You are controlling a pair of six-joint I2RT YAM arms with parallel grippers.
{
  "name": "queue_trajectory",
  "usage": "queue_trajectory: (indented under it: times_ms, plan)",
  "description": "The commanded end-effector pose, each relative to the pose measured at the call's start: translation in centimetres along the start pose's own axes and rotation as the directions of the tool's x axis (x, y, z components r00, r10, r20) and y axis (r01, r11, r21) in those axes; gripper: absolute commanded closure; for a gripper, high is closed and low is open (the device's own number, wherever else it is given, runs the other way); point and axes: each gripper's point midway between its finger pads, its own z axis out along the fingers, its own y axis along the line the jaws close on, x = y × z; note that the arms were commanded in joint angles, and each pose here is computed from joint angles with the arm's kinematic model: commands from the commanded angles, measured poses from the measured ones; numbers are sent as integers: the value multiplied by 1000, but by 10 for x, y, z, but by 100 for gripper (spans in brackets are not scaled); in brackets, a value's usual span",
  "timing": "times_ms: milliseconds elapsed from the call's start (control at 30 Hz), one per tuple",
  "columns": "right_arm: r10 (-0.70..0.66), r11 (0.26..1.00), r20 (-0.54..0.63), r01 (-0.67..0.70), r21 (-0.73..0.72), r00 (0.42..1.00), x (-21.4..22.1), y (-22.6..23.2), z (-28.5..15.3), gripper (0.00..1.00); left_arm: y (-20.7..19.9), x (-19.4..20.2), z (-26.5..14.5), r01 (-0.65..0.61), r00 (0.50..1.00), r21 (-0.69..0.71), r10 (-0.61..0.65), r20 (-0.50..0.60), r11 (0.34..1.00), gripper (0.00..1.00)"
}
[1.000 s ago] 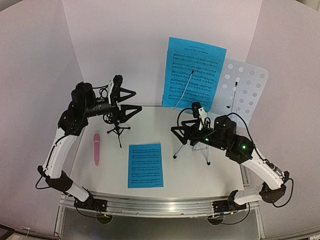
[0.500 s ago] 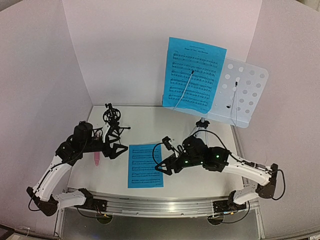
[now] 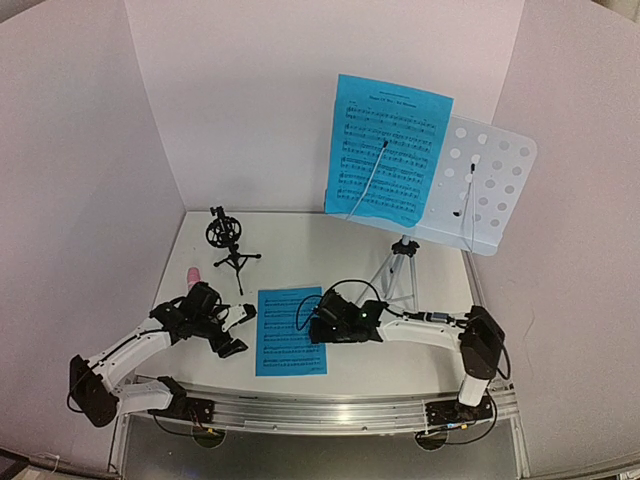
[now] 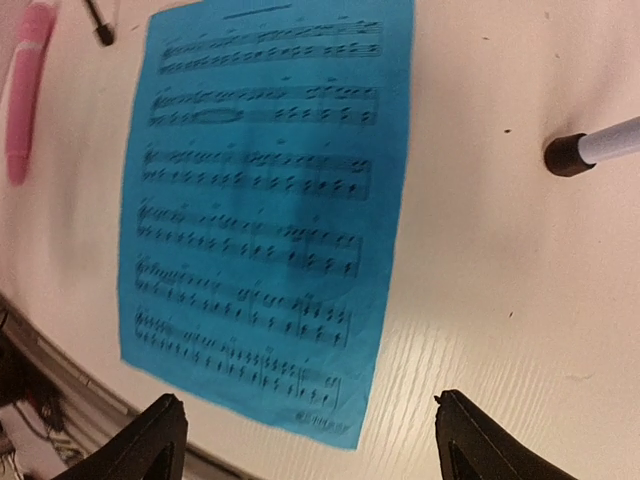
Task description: Set up the instrument practice props
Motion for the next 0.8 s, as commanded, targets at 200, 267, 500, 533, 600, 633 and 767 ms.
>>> queue_trajectory:
  times_ms: [200,267,500,533,600,633,767]
  plan:
    - [93,985,51,-100,144,994,-60,-27,82,17,-3,37,56,-337,940,67,339,-26,939,21]
    - [105,981,43,-111,159,994,-65,-36,94,18,-3,37,64,-368,929,71,370,-11,927,21]
    - [73,986,-12,-70,149,997,-73,-40,128,19,-10,38,79,-431,902,120,432,23,894,20]
    - [73,989,-30,-68,133,997,-73,-39,133,20,-11,38,82,-441,897,127,442,23,888,20]
    - [71,994,-54,-66,92,996,-70,-33,141,22,-13,41,87,-455,889,139,457,22,879,20]
    - [75,995,-61,-70,75,995,-69,-31,144,22,-14,42,89,-466,884,140,467,24,874,20]
    - [119,993,-69,-119,14,990,-65,-28,150,25,-12,46,96,-498,867,128,498,36,858,22]
